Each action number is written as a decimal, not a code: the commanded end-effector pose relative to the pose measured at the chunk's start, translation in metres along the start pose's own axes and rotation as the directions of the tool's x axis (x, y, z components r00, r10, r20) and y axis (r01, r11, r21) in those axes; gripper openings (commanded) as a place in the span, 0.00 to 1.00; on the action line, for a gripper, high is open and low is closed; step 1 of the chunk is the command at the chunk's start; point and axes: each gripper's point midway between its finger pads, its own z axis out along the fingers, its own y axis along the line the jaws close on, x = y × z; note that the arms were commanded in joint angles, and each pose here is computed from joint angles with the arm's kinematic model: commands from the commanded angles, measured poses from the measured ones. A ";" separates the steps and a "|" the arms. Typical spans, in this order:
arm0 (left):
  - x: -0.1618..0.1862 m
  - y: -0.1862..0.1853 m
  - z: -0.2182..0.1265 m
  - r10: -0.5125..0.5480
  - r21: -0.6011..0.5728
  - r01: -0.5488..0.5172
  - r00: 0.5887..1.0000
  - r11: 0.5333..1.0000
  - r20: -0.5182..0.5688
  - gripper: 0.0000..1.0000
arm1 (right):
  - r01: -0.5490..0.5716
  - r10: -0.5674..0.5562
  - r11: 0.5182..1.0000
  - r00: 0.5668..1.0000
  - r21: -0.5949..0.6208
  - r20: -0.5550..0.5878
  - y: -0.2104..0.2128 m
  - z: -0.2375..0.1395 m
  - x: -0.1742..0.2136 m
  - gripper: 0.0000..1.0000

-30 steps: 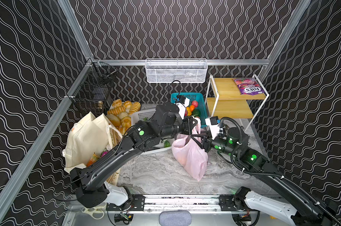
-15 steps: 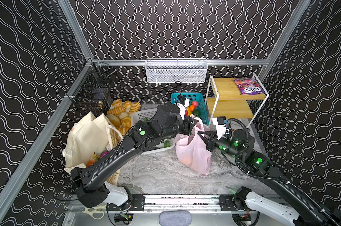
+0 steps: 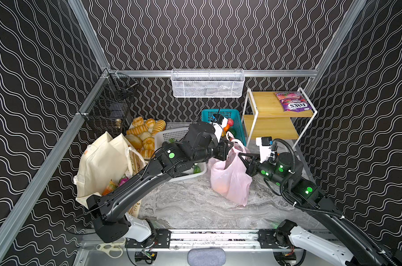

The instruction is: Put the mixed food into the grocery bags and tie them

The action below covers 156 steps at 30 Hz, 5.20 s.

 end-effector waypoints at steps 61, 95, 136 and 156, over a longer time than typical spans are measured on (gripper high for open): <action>-0.091 0.064 0.012 -0.008 0.119 -0.006 0.992 0.993 0.124 0.15 | -0.012 0.011 0.998 1.000 0.064 0.020 -0.010 -0.011 -0.005 0.00; 0.008 -0.023 -0.026 0.319 0.295 -0.239 0.910 0.925 -0.263 0.00 | -0.054 0.013 0.994 0.928 -0.099 -0.373 0.009 0.025 0.007 0.00; 0.052 -0.023 0.030 0.388 0.443 -0.192 0.826 0.876 -0.408 0.00 | 0.045 -0.167 0.909 0.950 -0.414 -0.263 0.019 0.012 0.064 0.85; 0.055 -0.020 0.040 0.353 0.427 -0.170 0.846 0.888 -0.399 0.00 | -0.074 -0.036 0.875 0.976 -0.478 -0.217 0.030 0.014 0.058 0.93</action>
